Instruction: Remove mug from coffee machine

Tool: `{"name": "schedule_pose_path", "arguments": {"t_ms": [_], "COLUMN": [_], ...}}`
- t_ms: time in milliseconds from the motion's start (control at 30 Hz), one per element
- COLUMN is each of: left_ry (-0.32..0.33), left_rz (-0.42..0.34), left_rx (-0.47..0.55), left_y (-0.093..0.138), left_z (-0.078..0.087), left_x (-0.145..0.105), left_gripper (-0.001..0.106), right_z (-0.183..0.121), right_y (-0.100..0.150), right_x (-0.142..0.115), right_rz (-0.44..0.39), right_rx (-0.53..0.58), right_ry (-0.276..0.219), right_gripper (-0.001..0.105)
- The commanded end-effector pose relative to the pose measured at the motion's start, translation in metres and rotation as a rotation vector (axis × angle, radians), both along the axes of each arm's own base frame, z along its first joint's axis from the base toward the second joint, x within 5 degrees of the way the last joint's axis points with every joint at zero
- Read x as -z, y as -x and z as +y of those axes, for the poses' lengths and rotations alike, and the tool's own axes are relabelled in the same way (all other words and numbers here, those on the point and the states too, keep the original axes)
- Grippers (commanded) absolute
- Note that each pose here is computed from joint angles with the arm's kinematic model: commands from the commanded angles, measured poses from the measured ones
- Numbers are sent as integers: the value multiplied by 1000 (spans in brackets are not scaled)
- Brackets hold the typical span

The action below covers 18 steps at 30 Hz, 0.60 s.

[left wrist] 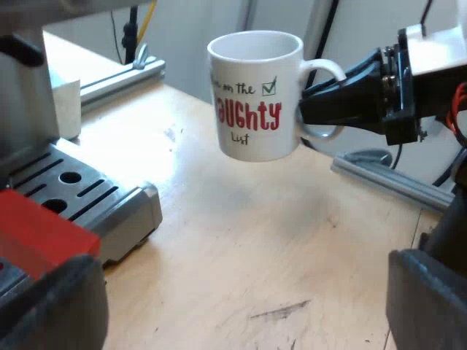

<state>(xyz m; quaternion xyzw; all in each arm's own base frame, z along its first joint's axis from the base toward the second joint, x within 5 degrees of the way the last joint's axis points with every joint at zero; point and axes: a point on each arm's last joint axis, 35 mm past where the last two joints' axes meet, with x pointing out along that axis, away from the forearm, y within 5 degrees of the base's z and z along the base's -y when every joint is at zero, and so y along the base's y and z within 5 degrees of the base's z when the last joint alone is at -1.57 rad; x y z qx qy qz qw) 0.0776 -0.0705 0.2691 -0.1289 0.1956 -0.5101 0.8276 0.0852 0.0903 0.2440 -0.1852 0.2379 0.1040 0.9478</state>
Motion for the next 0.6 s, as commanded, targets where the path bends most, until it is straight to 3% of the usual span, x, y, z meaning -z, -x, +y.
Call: {"name": "schedule_pose_path", "arguments": {"t_ms": [33,267,467,600], "left_ry": [9,5,2,-13], "left_rz": [-26,-20,-16,6], "left_rx": [-18,-19,-19,-25], "left_y": [-1,-1,-1,0], "left_z": [0,0,0,0], "left_x": [-2,0,1,4], "left_gripper": [79,79,79,79], "right_z": [-1,1,-1,-4], "right_y": [-2,-4,-5,-8], "right_x": [1,22,37,45], "right_rz": [-51,-98,-176,-176], "right_rx": [51,76,159,177], "right_ry": [-35,-78,-85,-96], "right_gripper": [0,0,0,0]}}
